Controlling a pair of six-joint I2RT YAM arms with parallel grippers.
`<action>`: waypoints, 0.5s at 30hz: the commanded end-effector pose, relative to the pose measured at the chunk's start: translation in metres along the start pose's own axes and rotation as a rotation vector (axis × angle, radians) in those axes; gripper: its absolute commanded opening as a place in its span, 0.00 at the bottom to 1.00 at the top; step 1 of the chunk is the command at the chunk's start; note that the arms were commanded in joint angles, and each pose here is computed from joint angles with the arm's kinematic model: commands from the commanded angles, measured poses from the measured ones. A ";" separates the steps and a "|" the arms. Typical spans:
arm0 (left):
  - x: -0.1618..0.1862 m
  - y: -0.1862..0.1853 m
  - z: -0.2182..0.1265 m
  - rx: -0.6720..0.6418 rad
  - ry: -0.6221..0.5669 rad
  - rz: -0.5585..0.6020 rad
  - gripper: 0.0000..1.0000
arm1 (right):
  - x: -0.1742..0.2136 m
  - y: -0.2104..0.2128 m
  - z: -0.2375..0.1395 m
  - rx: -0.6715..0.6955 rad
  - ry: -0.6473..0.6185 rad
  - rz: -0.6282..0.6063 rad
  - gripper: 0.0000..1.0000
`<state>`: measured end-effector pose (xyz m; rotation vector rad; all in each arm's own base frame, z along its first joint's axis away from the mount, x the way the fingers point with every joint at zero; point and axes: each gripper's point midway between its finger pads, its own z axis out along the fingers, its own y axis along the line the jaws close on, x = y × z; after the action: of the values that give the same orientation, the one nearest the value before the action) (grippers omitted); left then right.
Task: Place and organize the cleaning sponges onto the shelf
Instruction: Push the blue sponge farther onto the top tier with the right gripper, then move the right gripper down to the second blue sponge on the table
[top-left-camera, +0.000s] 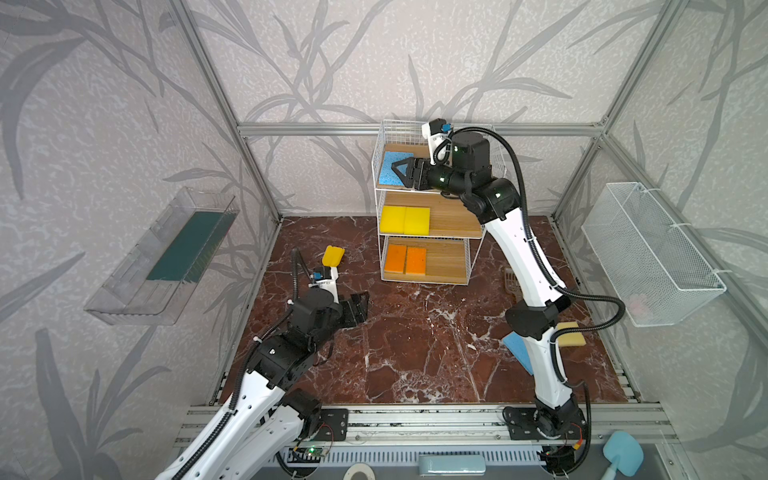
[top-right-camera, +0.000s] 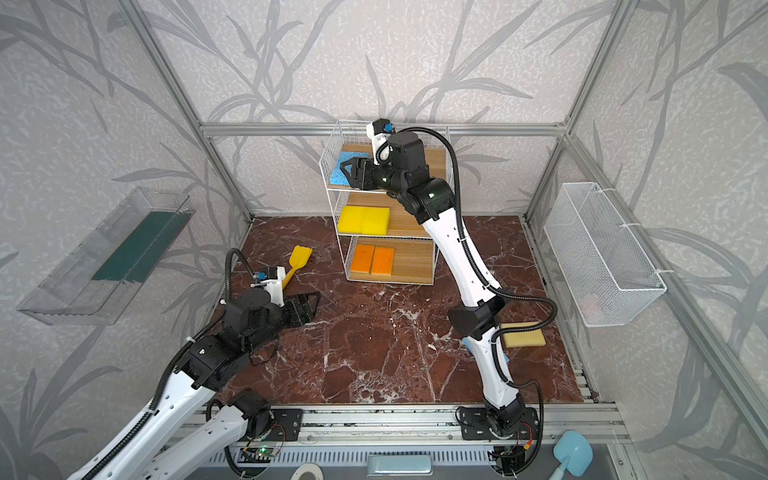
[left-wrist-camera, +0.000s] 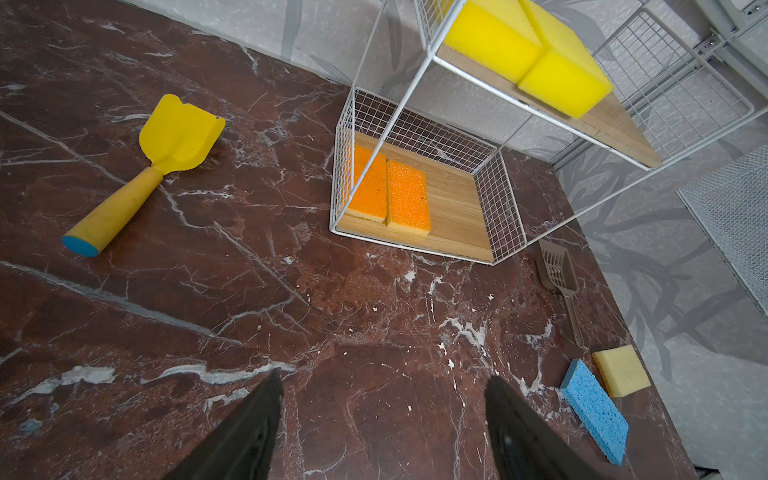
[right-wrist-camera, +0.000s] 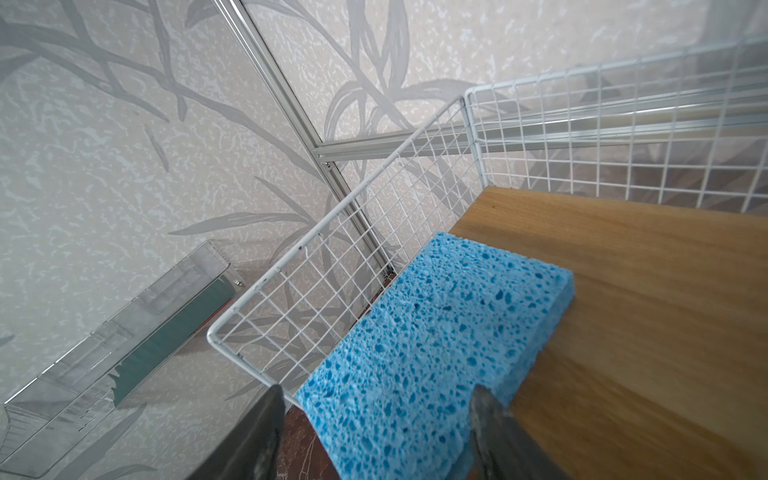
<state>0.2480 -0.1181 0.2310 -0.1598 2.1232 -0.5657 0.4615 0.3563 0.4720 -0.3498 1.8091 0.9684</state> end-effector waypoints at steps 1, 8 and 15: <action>-0.002 -0.006 0.009 0.019 0.007 0.000 0.80 | -0.032 0.032 -0.050 -0.048 -0.057 -0.062 0.69; -0.011 -0.025 0.024 0.046 0.012 0.023 0.82 | -0.019 0.062 -0.110 -0.047 -0.038 -0.155 0.69; 0.013 -0.038 0.050 0.035 0.046 0.076 0.83 | 0.045 0.030 -0.175 0.058 -0.056 -0.120 0.70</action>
<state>0.2684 -0.1625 0.2059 -0.0549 2.2024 -0.5764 0.3122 0.2703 0.4845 -0.4392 1.7773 0.8900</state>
